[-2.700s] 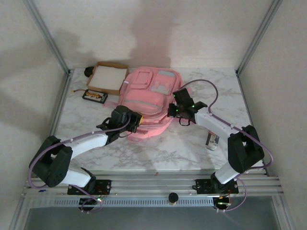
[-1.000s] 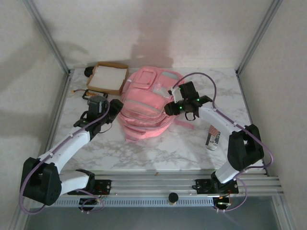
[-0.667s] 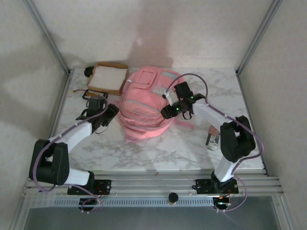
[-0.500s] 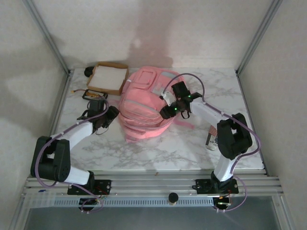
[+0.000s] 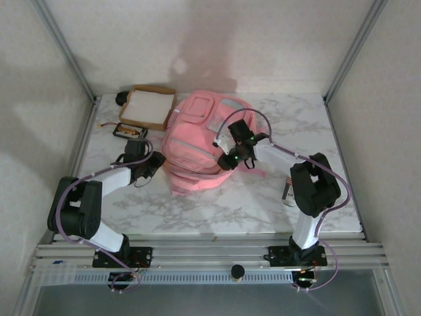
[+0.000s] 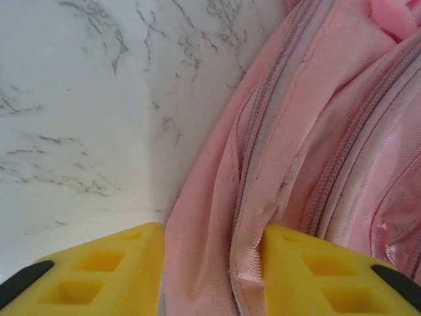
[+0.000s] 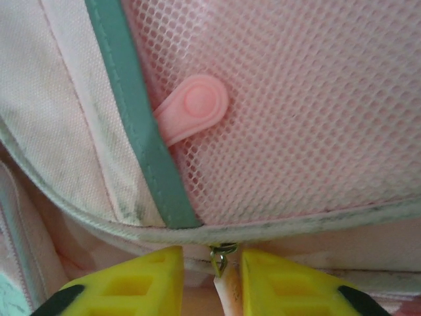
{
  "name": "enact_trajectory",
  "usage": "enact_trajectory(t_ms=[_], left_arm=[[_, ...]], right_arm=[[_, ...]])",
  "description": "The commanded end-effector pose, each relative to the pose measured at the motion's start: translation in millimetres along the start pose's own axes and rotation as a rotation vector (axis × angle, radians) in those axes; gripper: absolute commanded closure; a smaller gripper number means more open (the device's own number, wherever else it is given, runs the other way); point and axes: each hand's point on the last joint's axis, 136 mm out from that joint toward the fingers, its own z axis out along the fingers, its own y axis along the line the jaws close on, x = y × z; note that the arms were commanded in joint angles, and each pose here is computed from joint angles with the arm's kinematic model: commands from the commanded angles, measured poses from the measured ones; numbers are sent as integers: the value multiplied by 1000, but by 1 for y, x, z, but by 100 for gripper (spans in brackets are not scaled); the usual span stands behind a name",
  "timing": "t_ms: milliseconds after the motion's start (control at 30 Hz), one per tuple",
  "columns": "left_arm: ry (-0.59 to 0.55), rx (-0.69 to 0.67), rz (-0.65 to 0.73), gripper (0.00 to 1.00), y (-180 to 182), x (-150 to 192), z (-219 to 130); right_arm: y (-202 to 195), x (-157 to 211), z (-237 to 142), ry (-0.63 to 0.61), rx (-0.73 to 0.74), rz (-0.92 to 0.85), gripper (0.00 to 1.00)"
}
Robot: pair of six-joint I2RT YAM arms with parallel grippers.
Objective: Pack the student bag
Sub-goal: Unzip the student bag at the center of the table.
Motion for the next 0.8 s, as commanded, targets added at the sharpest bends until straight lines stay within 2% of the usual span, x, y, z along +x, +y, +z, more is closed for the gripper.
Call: enact_trajectory(t_ms=[0,167,300,500,633,767], left_arm=[[29,6,4,64,-1,3,6],[23,22,17,73,-11,10,5],[26,48,-4,82,-13,16,0],[53,125,0,96,-38,37,-10],[44,164,-19,100,-47,46,-19],[57,241,-13,100,-77,66,-28]], right_arm=[[13,-3,-11,-33,-21,-37,79],[19,-14,-16,-60,-17,20,100],[44,-22,-24,-84,-52,22,100],[89,-23,-22,-60,-99,10,100],[116,-37,-24,-78,-129,10,100],[126,-68,-20,-119,-105,102,100]])
